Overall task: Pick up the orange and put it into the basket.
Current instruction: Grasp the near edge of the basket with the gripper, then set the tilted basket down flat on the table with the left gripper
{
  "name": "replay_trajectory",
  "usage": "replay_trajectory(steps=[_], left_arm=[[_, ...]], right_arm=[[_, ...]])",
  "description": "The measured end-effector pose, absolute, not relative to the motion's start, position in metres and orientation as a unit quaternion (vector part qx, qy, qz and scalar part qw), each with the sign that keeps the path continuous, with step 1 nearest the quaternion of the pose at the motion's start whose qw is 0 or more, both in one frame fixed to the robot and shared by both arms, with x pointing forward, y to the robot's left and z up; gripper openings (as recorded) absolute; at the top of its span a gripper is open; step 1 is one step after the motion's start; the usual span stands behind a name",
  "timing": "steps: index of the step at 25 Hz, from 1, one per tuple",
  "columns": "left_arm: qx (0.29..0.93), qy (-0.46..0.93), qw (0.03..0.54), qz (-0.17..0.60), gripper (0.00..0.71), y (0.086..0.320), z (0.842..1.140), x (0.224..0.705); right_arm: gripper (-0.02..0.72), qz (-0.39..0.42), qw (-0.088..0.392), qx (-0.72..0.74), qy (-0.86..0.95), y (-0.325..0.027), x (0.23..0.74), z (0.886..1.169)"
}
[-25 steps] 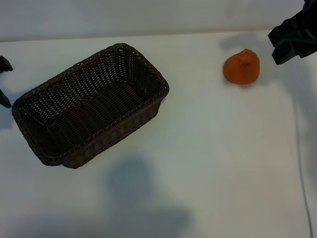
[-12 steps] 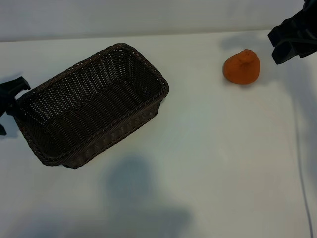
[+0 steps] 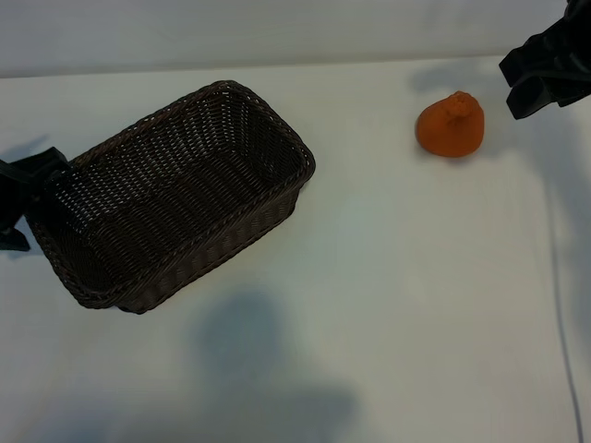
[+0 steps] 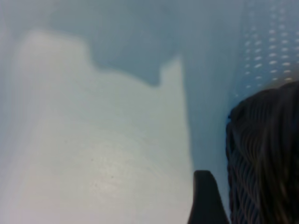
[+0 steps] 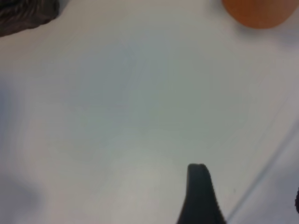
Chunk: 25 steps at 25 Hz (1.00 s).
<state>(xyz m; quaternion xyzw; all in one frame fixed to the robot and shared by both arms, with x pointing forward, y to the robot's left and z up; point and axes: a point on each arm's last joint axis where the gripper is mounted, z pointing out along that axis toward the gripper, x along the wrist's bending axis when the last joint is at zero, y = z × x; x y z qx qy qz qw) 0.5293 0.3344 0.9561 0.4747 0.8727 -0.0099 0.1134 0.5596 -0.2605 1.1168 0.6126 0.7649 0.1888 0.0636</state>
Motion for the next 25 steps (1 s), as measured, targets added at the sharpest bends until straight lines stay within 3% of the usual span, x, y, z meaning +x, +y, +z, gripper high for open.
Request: replay_trajectory(steps=[11,13,16,25], left_arm=[[0.467,0.870,0.135,-0.078,0.487,0.324,0.920,0.539],[0.470,0.869,0.136,-0.079,0.413,0.324,0.920,0.539],[0.471,0.868,0.133,-0.081,0.158,0.323,0.920,0.539],[0.475,0.865,0.127,-0.102,0.160,0.321,0.925,0.537]], right_arm=[[0.472,0.192,0.067,0.612,0.764,-0.260,0.560,1.117],[0.472,0.192,0.067,0.612,0.764,-0.260,0.560,1.117],[0.472,0.192,0.067,0.612,0.764,-0.260,0.560,1.117],[0.472,0.192,0.067,0.612,0.764,-0.260,0.560,1.117]])
